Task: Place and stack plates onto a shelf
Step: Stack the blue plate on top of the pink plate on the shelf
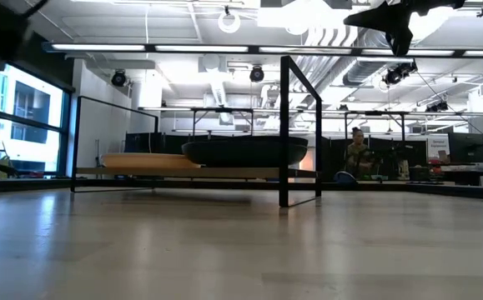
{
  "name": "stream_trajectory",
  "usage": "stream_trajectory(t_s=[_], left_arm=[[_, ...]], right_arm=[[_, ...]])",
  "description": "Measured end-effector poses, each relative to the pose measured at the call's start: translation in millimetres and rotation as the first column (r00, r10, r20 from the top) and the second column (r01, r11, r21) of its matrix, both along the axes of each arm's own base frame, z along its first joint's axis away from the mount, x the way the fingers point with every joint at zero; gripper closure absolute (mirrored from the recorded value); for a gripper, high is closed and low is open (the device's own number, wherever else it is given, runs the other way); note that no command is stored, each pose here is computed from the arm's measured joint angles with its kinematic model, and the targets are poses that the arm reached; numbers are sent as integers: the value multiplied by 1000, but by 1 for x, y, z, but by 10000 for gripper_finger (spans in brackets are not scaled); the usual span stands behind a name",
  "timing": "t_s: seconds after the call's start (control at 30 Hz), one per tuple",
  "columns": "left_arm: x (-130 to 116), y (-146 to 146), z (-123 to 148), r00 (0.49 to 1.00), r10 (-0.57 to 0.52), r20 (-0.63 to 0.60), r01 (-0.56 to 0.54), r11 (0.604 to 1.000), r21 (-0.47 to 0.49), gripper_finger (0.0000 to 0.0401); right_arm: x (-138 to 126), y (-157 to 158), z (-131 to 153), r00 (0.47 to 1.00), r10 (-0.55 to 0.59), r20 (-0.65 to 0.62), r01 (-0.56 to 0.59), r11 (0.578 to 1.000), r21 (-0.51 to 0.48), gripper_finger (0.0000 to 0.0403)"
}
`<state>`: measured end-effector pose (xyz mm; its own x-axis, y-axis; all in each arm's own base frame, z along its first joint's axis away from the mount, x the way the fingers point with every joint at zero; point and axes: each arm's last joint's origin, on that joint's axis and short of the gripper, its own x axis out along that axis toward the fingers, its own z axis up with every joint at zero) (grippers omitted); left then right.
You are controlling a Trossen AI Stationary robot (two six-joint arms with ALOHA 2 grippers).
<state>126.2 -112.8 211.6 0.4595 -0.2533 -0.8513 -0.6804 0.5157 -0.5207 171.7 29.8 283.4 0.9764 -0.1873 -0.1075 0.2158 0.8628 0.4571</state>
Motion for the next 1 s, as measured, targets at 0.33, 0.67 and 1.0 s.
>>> stream_trajectory(t_s=[0.33,0.67,1.0], left_arm=[[-13,-42,-41,955,42,-294,-30,998,46,271],[-11,-52,-64,932,62,-357,-17,992,128,271],[-8,-57,-70,918,45,-395,-6,995,98,370]], right_arm=[[-1,0,-7,998,-9,-60,13,998,57,247],[-1,0,-8,998,-9,-67,13,998,56,247],[-1,0,-8,997,-9,-71,13,999,52,247]])
